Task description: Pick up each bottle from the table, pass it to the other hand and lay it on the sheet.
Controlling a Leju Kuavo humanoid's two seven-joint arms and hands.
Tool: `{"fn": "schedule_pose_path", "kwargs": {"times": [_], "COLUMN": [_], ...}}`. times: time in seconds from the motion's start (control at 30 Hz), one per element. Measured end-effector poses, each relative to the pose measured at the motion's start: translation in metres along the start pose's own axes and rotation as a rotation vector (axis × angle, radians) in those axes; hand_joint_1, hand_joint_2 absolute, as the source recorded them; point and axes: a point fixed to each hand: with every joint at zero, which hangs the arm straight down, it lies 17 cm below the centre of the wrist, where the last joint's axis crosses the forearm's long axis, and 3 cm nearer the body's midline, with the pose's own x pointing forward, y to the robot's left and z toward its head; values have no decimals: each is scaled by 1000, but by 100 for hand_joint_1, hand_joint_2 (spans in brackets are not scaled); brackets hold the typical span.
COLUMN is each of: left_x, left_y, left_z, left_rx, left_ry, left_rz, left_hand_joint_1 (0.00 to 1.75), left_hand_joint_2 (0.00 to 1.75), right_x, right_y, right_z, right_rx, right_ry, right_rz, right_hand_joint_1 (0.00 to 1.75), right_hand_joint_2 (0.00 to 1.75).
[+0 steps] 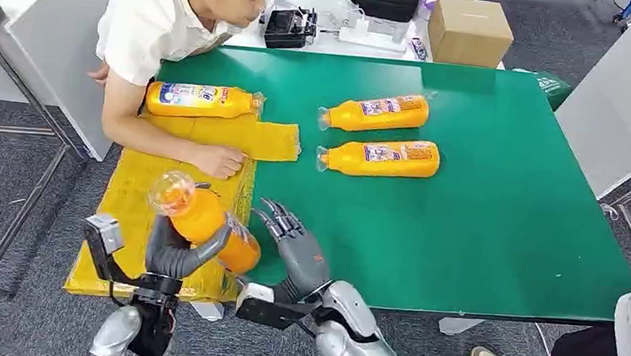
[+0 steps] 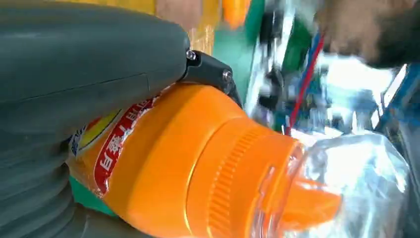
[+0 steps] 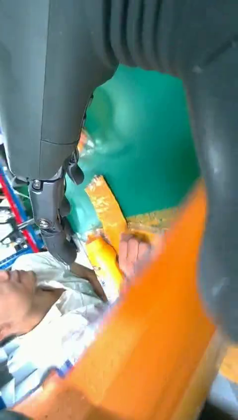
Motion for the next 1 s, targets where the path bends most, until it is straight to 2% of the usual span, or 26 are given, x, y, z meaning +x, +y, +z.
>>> {"fn": "schedule_pose_path", "kwargs": {"times": [0.2, 0.27, 0.37, 0.5, 0.67, 0.8, 1.0], "left_x": [21, 30, 34, 32, -7, -57, -92], "left_y": [53, 62, 70, 80, 96, 116, 140], "left_z": [-10, -15, -19, -30, -52, -56, -54], "left_rx": [179, 214, 242, 277, 198, 93, 42], "left_ry": [-104, -138, -146, -149, -75, 88, 232], "left_rz": [-488, -591, -657, -993, -1406, -1466, -1521], "left_hand_joint_1": [175, 175, 175, 175, 175, 175, 175], "left_hand_joint_2": [175, 175, 175, 175, 175, 175, 175], "right_x": [3, 6, 8, 13, 20, 18, 15], "right_y": [7, 7, 5, 3, 0, -2, -1], "right_z": [17, 18, 18, 16, 11, 12, 18], "right_rx": [-1, -3, -8, -11, -22, -28, -38], "right_ry": [12, 10, 9, -8, -30, -26, -11], "right_rz": [7, -1, -6, -19, -36, -51, -75], "right_hand_joint_1": [0, 0, 0, 0, 0, 0, 0], "right_hand_joint_2": [0, 0, 0, 0, 0, 0, 0]}}
